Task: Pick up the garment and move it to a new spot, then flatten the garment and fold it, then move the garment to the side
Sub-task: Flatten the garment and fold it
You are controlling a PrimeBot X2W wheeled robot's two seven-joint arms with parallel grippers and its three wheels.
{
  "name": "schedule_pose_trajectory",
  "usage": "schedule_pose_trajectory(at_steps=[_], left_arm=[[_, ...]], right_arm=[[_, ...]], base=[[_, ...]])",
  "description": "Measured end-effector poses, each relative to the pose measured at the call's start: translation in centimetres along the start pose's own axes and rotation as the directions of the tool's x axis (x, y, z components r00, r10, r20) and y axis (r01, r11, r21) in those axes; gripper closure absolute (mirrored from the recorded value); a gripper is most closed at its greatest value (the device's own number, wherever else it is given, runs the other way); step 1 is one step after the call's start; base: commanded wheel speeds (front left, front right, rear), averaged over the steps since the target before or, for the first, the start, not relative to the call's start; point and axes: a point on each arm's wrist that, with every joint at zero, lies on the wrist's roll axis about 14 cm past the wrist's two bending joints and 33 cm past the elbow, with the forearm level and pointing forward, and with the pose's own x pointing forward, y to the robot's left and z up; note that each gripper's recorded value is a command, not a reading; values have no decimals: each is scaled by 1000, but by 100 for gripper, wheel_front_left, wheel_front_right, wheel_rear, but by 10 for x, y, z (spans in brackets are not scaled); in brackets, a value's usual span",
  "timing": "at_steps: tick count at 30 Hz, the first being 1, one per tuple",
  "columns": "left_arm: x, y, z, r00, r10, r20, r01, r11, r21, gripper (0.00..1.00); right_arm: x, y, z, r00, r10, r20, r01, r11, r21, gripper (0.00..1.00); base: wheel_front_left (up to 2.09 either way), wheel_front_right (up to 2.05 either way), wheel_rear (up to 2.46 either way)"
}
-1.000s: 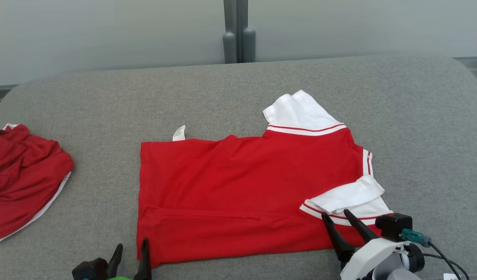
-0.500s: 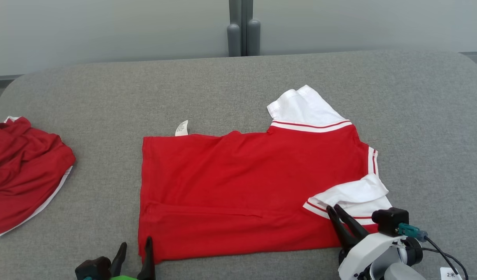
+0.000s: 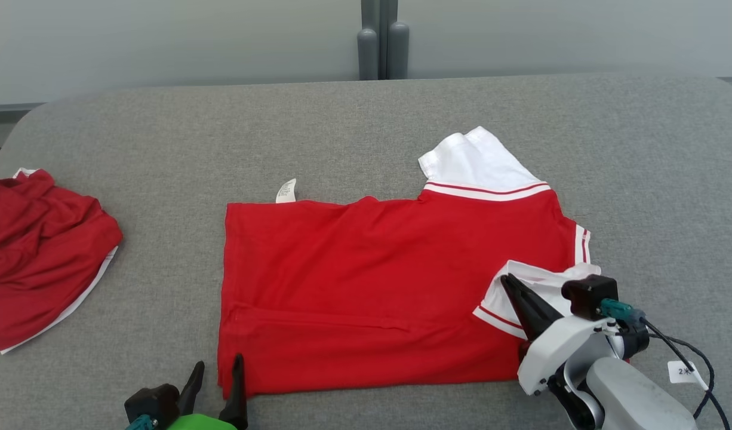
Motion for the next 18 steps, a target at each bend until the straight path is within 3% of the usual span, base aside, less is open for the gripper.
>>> schedule_pose_trajectory(at_steps=[3,4,5,6,11,18], left_arm=[[0,-1,-1,1000,-3,-3,3,1000,-1,0],[1,-2,-1,1000,-5,-4,5,1000,1,0],[2,-2,-1,1000,-7,-6,7,1000,3,0],[2,-3,-1,1000,-8,-7,8,1000,4,0],[5,1,5,1000,3,8,-3,1000,3,0],[17,1,32,997,-2,81,-1,999,33,0]], right_arm=[[12,4,3,999,30,-15,-30,998,-46,100],[15,5,1,999,38,-31,-40,997,-63,89],[19,5,-1,998,42,-47,-45,996,-74,54],[22,4,-2,997,44,-57,-49,995,-86,0],[45,5,16,998,56,-29,-59,991,-122,0],[45,-21,42,998,-12,56,19,991,-132,0]], base=[[0,0,0],[0,0,0],[0,0,0],[0,0,0],[0,0,0],[0,0,0]])
